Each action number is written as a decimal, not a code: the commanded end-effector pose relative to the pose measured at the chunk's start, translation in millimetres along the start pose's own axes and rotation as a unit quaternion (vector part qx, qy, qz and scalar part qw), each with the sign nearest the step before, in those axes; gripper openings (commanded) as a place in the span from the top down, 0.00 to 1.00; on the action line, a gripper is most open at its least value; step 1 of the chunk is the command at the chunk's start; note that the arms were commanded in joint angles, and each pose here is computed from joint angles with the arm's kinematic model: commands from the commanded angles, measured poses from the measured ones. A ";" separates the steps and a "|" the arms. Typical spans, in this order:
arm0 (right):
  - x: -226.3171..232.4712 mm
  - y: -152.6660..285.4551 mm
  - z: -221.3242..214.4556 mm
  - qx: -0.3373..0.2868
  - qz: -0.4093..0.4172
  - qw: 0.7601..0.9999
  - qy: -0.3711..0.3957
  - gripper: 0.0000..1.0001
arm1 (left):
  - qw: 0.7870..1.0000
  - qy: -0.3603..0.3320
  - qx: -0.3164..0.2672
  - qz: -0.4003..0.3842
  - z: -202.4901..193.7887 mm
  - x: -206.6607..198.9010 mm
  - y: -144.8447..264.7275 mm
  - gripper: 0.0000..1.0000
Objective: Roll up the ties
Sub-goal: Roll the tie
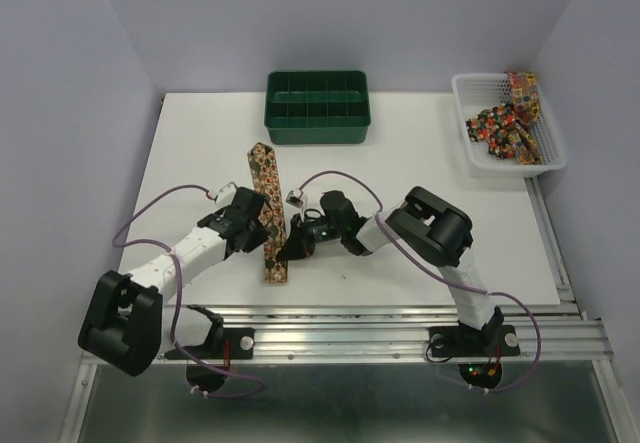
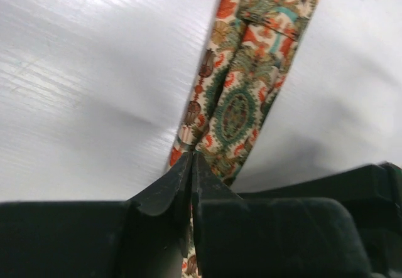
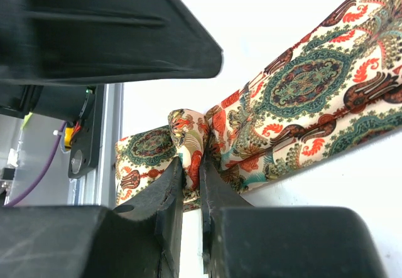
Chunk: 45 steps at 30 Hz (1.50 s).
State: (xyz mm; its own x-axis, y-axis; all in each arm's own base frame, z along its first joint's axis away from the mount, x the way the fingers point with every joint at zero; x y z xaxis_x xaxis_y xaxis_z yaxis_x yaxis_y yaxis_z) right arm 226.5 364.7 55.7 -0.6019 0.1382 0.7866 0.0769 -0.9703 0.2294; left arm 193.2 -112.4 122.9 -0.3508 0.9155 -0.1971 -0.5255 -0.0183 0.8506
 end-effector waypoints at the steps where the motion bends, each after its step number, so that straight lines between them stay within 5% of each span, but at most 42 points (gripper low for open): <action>1: -10.1 -3.9 6.4 -0.002 -0.035 0.999 0.017 0.99 | 0.998 -0.006 -0.016 -0.056 7.3 -5.3 16.1 0.86; 5: -10.0 -4.4 6.2 -0.004 -0.039 0.999 0.011 0.99 | 0.994 -0.011 -0.008 -0.104 -2.5 -2.0 21.8 0.77; 15: -13.2 -4.7 4.5 -0.009 -0.066 0.998 -0.024 0.99 | 0.990 0.006 0.023 -0.140 -29.3 12.9 19.0 0.75; 24: -16.9 -6.4 1.9 -0.003 -0.072 0.997 -0.041 0.95 | 0.997 0.014 0.024 -0.072 -31.5 22.3 10.9 0.78; 35: 3.5 6.8 20.4 -0.013 -0.090 0.996 0.026 0.61 | 0.996 -0.014 0.034 -0.076 -29.3 16.4 5.5 0.78; 45: 25.4 16.9 33.9 -0.030 -0.063 0.992 0.103 0.49 | 0.995 -0.035 0.040 -0.082 -27.6 12.7 3.8 0.79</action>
State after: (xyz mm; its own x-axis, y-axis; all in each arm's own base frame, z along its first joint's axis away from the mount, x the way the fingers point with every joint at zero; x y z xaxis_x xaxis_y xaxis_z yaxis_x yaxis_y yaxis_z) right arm 235.3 361.4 75.1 -0.6726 0.2507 0.6962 -0.0153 -0.9453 0.3257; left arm 164.6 -112.5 109.3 -0.2375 0.9117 -0.3352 -0.5150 0.1744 0.8393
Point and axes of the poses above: each gripper's point midway between its finger pads, its own y axis back along the fingers, its own x axis along the line the jaws close on, z = x × y, the point moved 10 cm from there along y, back along the fingers, and after that the axes turned 10 degrees about -y, right-handed, at the moved point
